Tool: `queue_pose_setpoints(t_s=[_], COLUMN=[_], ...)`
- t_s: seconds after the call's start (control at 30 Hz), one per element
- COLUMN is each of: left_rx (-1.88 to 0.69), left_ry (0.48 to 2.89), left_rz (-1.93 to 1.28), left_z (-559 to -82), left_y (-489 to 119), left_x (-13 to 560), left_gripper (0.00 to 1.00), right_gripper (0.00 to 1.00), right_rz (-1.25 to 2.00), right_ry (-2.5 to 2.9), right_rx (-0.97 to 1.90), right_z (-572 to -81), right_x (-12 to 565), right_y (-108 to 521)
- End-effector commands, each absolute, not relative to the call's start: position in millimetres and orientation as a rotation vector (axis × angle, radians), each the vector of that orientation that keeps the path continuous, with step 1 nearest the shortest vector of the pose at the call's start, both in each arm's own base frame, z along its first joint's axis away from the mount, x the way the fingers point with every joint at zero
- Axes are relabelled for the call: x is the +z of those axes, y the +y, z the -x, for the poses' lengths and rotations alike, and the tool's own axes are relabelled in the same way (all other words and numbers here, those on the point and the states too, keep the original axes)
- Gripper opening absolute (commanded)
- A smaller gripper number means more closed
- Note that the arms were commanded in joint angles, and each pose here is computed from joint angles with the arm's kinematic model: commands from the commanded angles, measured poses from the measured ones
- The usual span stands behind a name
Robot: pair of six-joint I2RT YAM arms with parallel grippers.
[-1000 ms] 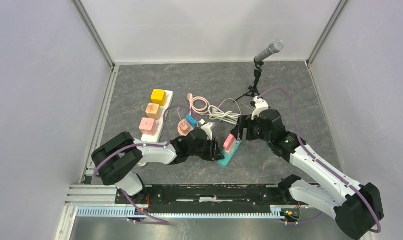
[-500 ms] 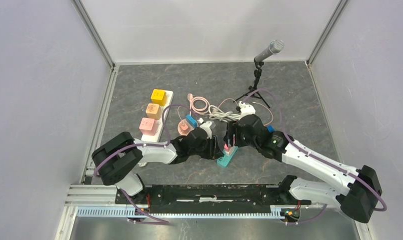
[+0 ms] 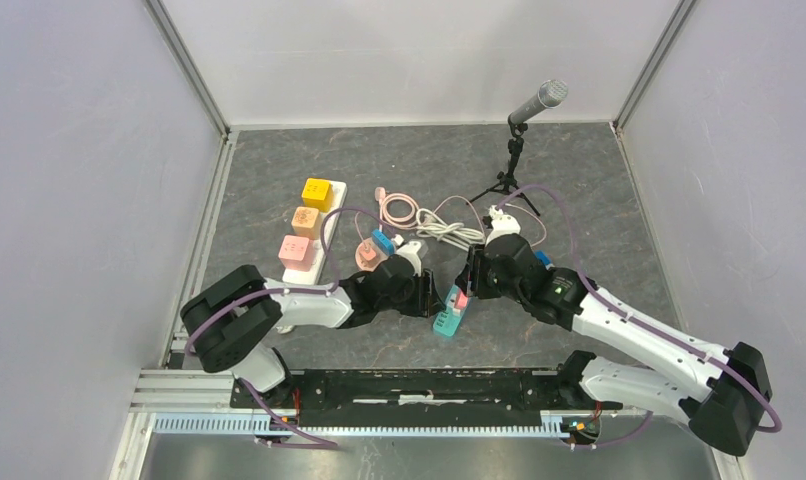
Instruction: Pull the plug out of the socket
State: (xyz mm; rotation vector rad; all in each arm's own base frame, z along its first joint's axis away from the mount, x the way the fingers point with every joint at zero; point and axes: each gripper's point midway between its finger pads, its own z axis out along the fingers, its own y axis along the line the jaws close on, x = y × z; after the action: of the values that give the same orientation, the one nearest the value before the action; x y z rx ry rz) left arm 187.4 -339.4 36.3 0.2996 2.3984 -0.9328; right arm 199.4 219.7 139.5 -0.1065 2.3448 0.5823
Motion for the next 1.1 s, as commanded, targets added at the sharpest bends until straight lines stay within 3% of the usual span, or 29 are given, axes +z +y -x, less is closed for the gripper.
queue_pose_setpoints(t_s=[0.0, 0.4, 0.43, 0.53, 0.6, 0.7, 0.87, 0.97, 1.07], left_rx=[-0.917, -0.823, -0.815, -0.798, -0.793, -0.8, -0.82, -0.854, -0.932], left_ry=[2.29, 2.217, 2.215, 2.208, 2.208, 2.212, 2.216, 2.209, 2.197], left_rz=[-0.278, -0.203, -0.201, -0.177, -0.169, -0.168, -0.165, -0.171, -0.215], left_z=[-203.5, -214.9, -214.9, -216.5, -216.6, -215.8, -214.8, -213.8, -208.2], left_y=[-341.9, -318.6, -316.7, -311.5, -309.9, -311.0, -314.2, -319.2, -331.0], left_x=[63.2, 88.2, 88.8, 89.0, 88.3, 87.5, 88.1, 91.3, 97.0], left_gripper=[0.56, 0.65, 0.66, 0.69, 0.71, 0.73, 0.74, 0.73, 0.72], right_gripper=[0.28, 0.29, 0.33, 0.72, 0.85, 0.91, 0.87, 0.75, 0.55], right_rz=[0.117, 0.149, 0.158, 0.184, 0.202, 0.25, 0.278, 0.259, 0.211], right_ry=[2.373, 2.22, 2.224, 2.26, 2.288, 2.317, 2.359, 2.355, 2.36], right_rx=[0.572, 0.504, 0.502, 0.484, 0.456, 0.426, 0.461, 0.515, 0.56], right_z=[-197.9, -252.5, -252.8, -250.0, -246.7, -237.9, -218.1, -212.8, -212.5], right_x=[127.3, 151.6, 150.9, 142.7, 138.8, 134.4, 132.1, 131.8, 127.8], right_y=[219.9, 218.6, 219.5, 218.7, 214.8, 207.0, 200.4, 204.1, 209.4])
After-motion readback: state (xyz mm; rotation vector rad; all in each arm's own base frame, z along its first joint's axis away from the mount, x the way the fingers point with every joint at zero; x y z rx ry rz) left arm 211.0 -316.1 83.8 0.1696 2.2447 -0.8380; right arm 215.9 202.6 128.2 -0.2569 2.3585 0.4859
